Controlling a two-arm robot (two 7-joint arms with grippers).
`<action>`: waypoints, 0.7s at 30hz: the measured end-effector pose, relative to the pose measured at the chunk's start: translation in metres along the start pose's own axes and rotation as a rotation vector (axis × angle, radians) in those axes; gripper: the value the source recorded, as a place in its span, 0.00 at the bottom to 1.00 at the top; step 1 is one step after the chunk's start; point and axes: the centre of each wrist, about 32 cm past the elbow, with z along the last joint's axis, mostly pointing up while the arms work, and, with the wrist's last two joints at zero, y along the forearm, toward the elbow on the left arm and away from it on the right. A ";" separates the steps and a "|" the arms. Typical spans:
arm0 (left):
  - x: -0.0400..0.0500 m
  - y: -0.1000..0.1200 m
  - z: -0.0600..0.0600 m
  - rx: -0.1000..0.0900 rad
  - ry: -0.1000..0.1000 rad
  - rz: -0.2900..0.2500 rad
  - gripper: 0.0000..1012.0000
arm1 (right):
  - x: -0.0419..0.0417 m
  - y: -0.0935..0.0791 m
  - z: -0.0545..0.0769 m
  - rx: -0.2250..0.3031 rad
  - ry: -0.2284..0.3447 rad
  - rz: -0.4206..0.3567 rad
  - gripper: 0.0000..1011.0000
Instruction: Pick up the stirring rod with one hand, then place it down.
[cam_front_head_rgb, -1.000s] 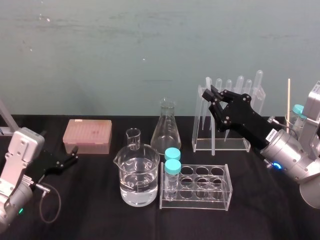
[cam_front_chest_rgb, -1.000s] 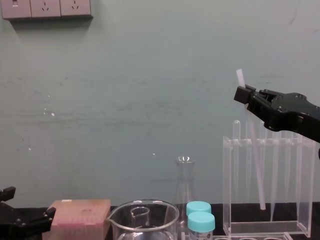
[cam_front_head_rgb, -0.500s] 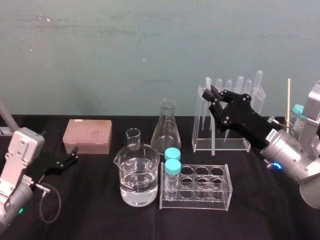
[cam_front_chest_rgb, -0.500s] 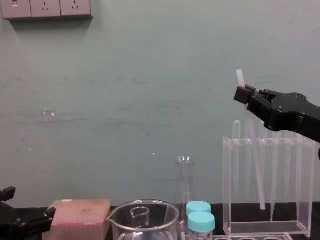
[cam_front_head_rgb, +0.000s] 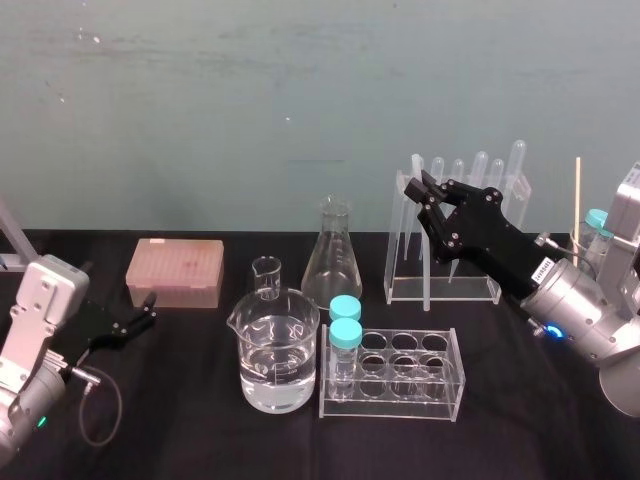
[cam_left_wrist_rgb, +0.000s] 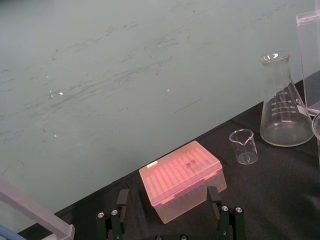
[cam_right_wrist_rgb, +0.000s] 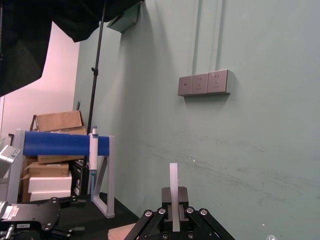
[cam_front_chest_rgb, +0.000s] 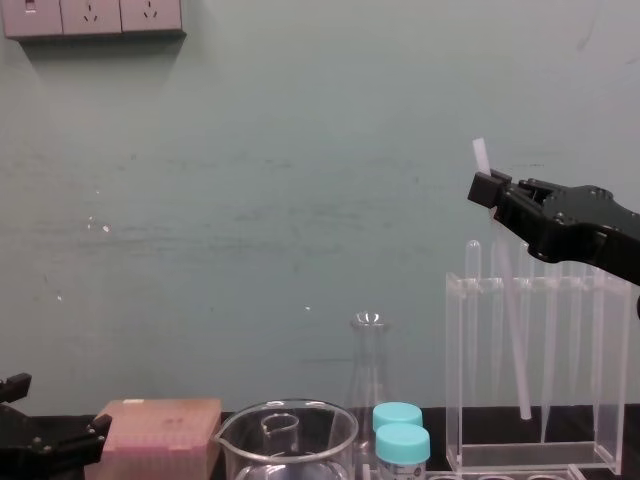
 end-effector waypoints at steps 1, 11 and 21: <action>0.0000 0.000 0.000 0.000 0.000 0.000 0.99 | 0.0000 0.000 0.000 0.000 0.000 0.000 0.07; 0.0000 0.000 0.000 0.000 0.000 0.000 0.99 | 0.0000 0.000 0.000 -0.001 -0.001 0.001 0.07; 0.0000 0.000 0.000 0.000 0.000 0.000 0.99 | 0.0016 -0.010 0.001 -0.021 -0.013 0.010 0.07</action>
